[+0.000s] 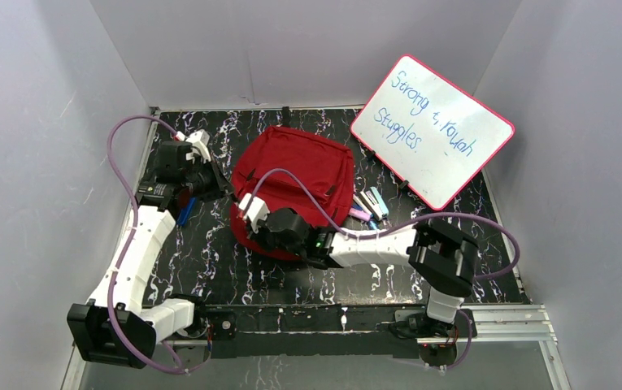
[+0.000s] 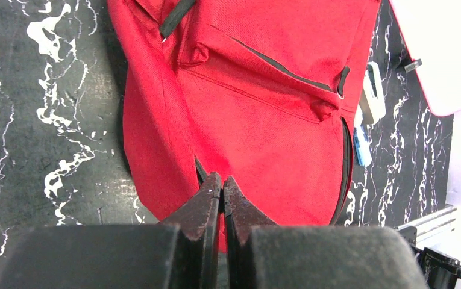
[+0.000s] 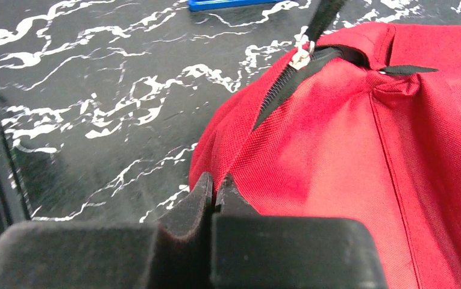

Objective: Pack the student bag
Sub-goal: Zip the student bag at the center of the board.

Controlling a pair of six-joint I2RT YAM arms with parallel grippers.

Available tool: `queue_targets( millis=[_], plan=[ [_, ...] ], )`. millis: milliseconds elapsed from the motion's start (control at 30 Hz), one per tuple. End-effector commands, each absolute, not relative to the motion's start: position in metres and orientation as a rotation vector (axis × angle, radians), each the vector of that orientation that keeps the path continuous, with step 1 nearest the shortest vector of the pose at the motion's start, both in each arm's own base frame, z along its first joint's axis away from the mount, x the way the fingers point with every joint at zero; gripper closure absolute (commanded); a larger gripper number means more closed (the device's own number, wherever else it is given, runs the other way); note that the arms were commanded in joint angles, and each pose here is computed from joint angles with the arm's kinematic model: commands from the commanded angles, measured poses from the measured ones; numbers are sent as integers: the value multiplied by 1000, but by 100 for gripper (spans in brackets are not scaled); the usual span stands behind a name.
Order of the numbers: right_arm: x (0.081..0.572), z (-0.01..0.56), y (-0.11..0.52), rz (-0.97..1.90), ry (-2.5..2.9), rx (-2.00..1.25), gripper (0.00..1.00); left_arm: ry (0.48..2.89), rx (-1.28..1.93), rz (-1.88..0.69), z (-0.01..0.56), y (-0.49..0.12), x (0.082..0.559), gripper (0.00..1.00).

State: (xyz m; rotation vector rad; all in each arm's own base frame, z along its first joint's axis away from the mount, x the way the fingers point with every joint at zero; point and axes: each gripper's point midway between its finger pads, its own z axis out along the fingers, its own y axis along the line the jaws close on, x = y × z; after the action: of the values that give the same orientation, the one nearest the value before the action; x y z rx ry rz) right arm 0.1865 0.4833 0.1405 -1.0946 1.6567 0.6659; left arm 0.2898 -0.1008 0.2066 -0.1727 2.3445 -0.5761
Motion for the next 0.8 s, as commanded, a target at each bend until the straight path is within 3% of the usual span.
queue_targets(
  millis=[0, 767],
  plan=[
    [143, 165, 490, 881, 1507, -1198, 100, 2315, -106, -608, 215, -114, 296, 100],
    [71, 142, 462, 1007, 1432, -1373, 100, 2447, -235, -156, 152, -67, 339, 100]
  ],
)
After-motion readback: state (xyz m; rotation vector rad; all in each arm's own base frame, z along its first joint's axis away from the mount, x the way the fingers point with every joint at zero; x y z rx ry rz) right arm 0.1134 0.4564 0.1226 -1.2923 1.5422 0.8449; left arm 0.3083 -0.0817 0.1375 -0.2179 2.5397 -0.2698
